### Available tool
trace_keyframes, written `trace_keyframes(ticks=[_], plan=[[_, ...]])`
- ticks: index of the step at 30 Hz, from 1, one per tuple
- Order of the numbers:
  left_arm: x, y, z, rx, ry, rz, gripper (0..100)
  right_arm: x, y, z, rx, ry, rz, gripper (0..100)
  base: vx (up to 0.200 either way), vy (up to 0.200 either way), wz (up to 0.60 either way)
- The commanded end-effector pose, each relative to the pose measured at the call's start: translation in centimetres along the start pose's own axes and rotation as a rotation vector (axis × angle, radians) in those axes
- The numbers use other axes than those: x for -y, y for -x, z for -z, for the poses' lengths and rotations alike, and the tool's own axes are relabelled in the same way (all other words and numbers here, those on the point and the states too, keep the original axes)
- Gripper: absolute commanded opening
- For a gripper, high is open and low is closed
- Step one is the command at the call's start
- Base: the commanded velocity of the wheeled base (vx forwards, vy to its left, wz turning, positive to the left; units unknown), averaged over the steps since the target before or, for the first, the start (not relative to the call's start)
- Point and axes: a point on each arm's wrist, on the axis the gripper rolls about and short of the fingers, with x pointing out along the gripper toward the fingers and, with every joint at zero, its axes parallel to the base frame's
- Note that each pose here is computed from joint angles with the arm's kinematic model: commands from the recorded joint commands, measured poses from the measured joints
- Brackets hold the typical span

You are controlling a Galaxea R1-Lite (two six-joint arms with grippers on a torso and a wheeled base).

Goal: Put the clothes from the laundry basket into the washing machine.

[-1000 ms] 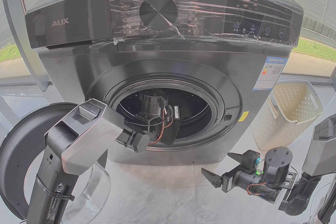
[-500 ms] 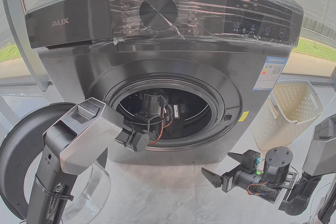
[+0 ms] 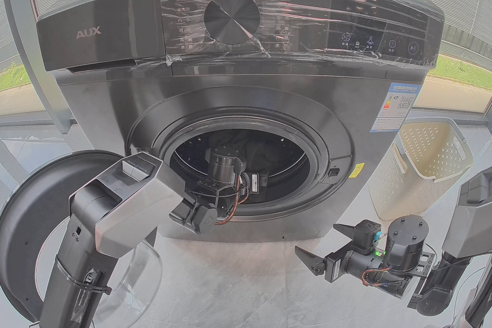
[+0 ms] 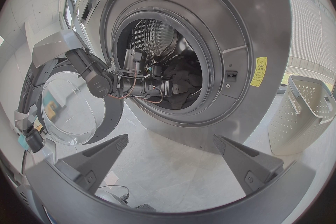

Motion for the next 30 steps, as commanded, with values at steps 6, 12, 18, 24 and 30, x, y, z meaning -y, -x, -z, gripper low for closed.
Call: trace_keyframes(ticks=[6,12,18,24,30], plan=[[-0.6,-1.4,1.7,-0.021,-0.002,-0.015,0,0.0,0.0,0.0,-0.001,0.0,-0.002,100,0.0,0.0,0.0],[-0.5,-1.7,1.3,0.001,0.005,-0.012,0,0.0,0.0,0.0,0.0,0.0,-0.001,100,0.0,0.0,0.0],[-0.9,-2.9,-3.1,0.198,0.079,-0.041,0,0.0,0.0,0.0,0.0,0.0,-0.001,100,0.0,0.0,0.0],[-1.7,-4.0,-5.6,0.343,0.112,-0.093,0,0.0,0.0,0.0,0.0,0.0,-0.001,100,0.0,0.0,0.0],[-2.3,-4.6,-5.4,0.356,0.094,-0.11,0,0.0,0.0,0.0,0.002,0.0,-0.001,100,0.0,0.0,0.0]])
